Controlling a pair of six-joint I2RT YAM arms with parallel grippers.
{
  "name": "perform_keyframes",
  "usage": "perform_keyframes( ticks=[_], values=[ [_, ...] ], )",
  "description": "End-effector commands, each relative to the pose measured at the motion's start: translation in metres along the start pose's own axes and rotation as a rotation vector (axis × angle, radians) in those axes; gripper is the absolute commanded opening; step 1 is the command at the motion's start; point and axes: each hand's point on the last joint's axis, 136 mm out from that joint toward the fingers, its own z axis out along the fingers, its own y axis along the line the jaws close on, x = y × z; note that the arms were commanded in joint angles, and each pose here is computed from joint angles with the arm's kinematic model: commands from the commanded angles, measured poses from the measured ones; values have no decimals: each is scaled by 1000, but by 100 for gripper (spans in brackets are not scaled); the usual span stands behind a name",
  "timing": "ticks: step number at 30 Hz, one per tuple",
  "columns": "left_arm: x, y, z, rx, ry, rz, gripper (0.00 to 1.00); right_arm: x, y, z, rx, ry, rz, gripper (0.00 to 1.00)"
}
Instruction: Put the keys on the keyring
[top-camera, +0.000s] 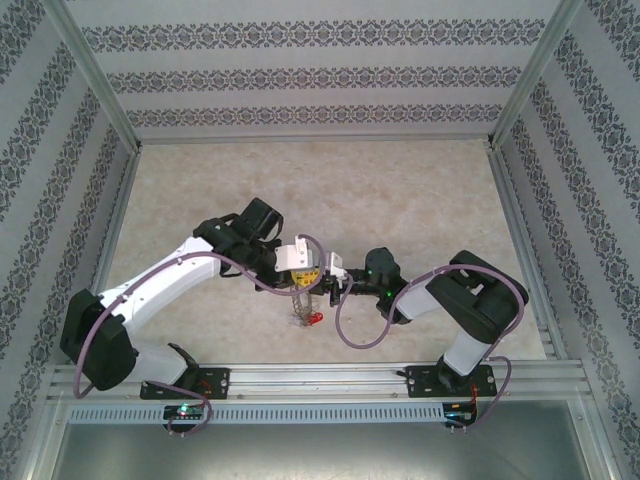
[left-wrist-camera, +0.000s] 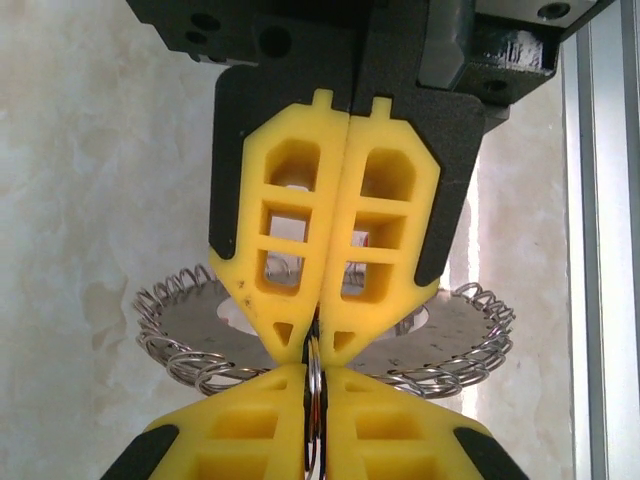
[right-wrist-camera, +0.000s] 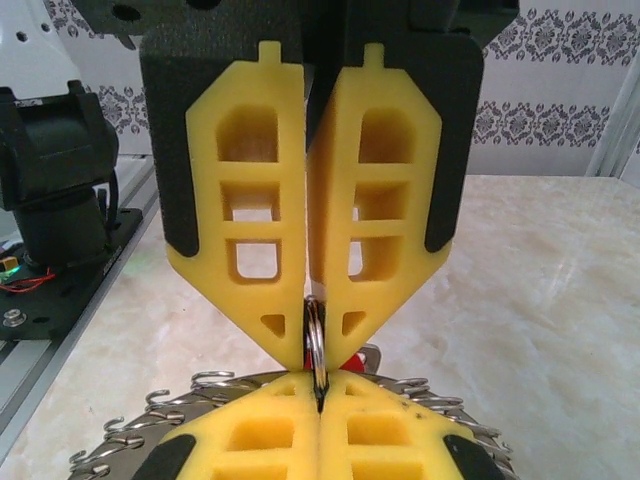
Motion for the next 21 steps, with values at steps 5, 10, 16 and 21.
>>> perform_keyframes(
  ticks=[5,10,16,21],
  values=[
    [0,4,-3,-46,-85,-63,18,-34,-4,-8,46,-97,-99,0],
    [-5,1,-6,-59,-166,-79,22,-36,-1,-11,45,-99,-109,0],
    [-15,13,-31,-179,-328,-125,28,-39,0,-13,46,-108,-118,0],
    [-20,15,-49,-311,-462,-100,39,-42,-1,-11,39,-113,-119,0]
  ],
)
